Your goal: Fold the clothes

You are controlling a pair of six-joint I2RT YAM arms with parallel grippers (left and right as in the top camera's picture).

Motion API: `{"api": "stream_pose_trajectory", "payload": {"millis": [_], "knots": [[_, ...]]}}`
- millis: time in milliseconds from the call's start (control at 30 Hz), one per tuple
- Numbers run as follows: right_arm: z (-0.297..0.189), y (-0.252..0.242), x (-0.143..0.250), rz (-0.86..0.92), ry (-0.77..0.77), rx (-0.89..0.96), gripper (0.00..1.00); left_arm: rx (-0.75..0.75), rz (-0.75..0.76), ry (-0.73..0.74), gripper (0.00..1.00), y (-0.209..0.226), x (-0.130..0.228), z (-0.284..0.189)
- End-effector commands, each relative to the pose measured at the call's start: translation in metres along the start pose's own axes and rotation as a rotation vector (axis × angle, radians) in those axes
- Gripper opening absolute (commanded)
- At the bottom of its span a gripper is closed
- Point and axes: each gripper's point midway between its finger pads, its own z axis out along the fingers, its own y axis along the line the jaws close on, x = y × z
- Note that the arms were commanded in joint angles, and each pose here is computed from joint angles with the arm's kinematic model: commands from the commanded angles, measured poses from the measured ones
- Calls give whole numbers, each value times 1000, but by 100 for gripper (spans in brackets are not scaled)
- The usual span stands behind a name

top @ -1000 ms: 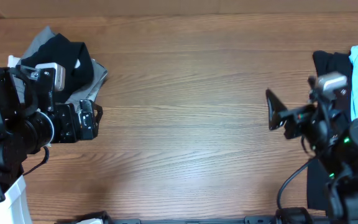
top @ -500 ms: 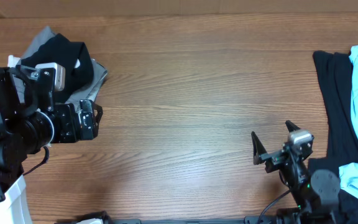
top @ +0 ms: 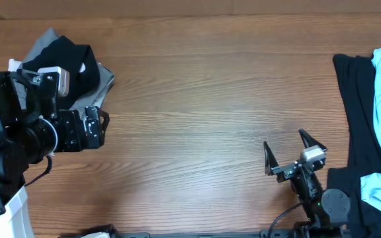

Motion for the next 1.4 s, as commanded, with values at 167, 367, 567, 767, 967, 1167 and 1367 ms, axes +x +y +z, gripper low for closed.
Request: {"api": "stream_pose_trajectory", "payload": {"millis": [167,367,567,767,967,1167,1367], "knots": [[0,-1,-1,-1,-14,5,100,0,-7,-4,100,-1,-1,-1],[0,-1,-1,-1,-15,5,100,0,-8,-3,100,-1,-1,0],[0,-1,-1,-1,-15,5,100,0,-8,-3,100,-1,-1,0],[0,-1,-1,-1,-15,5,100,5,-1,-3,100,-3,-1,0],[0,-1,-1,-1,-15,5,100,5,9,-27,100,-6,2,-8],[0,-1,-1,-1,-15,5,100,27,119,-321,100,-16,-33,-25],[0,-1,-1,-1,-15,5,100,122,250,-597,100,-26,-43,-3]]}}
